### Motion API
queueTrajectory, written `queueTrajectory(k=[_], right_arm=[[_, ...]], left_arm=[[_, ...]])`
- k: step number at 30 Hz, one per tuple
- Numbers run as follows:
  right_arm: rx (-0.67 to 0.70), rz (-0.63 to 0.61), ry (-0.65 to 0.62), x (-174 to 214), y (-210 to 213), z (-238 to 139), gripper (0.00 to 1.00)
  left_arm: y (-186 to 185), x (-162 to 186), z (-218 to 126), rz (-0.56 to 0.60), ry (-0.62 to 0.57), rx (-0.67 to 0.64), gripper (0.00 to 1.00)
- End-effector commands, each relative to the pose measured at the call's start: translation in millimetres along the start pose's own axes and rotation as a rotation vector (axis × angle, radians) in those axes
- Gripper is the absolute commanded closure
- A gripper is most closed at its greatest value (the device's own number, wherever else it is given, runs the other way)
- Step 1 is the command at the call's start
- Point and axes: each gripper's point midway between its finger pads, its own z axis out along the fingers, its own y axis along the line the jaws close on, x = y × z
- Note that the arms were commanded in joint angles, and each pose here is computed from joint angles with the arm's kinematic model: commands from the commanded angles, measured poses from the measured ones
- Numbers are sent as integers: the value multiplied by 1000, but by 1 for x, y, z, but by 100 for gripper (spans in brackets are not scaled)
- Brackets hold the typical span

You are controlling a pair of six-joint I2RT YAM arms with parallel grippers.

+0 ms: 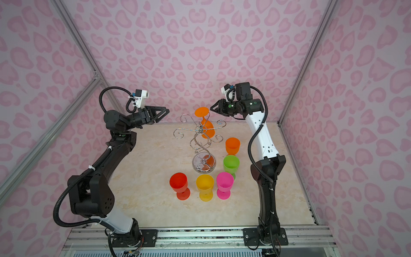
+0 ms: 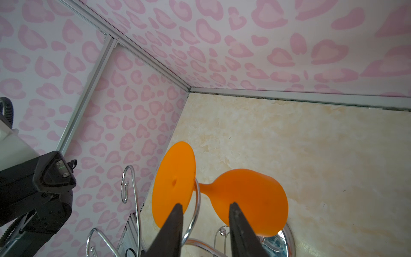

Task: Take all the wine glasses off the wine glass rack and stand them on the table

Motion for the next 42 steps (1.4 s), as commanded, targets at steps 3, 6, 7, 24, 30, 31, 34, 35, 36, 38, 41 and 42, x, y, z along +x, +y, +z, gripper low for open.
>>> queueTrajectory(k=[3, 6, 7, 24, 30, 31, 34, 35, 36, 38, 41, 42], right_arm=[[-28, -1, -3, -1, 4, 10, 64], [-45, 4, -14, -4, 7, 11, 64], [-52, 4, -18, -5, 9, 11, 64], [-85, -8, -16, -4, 21, 19, 64], [-90, -12, -5, 0, 23, 20, 65], [-88, -15, -2, 1, 24, 20, 66], [-86, -17, 0, 2, 25, 20, 67], [-88, -18, 0, 2, 26, 20, 67], [-87, -19, -1, 2, 25, 19, 67], [-91, -18, -1, 3, 26, 19, 68], [-90, -20, 1, 4, 26, 18, 68], [-89, -20, 2, 5, 26, 18, 68]], left_arm=[[-7, 3, 0, 57, -2, 9, 36], [-9, 5, 0, 66, 2, 3, 36], [-9, 5, -1, 69, 3, 2, 36], [-1, 13, -3, 41, 9, -16, 36], [3, 14, -2, 32, 12, -18, 36], [4, 14, -3, 29, 12, -20, 36], [7, 14, -2, 23, 12, -22, 36], [7, 14, -3, 24, 12, -23, 36], [8, 14, -2, 21, 13, -23, 36], [8, 14, -2, 21, 14, -22, 36], [9, 13, -2, 19, 12, -24, 37], [10, 13, -2, 17, 13, -25, 36]])
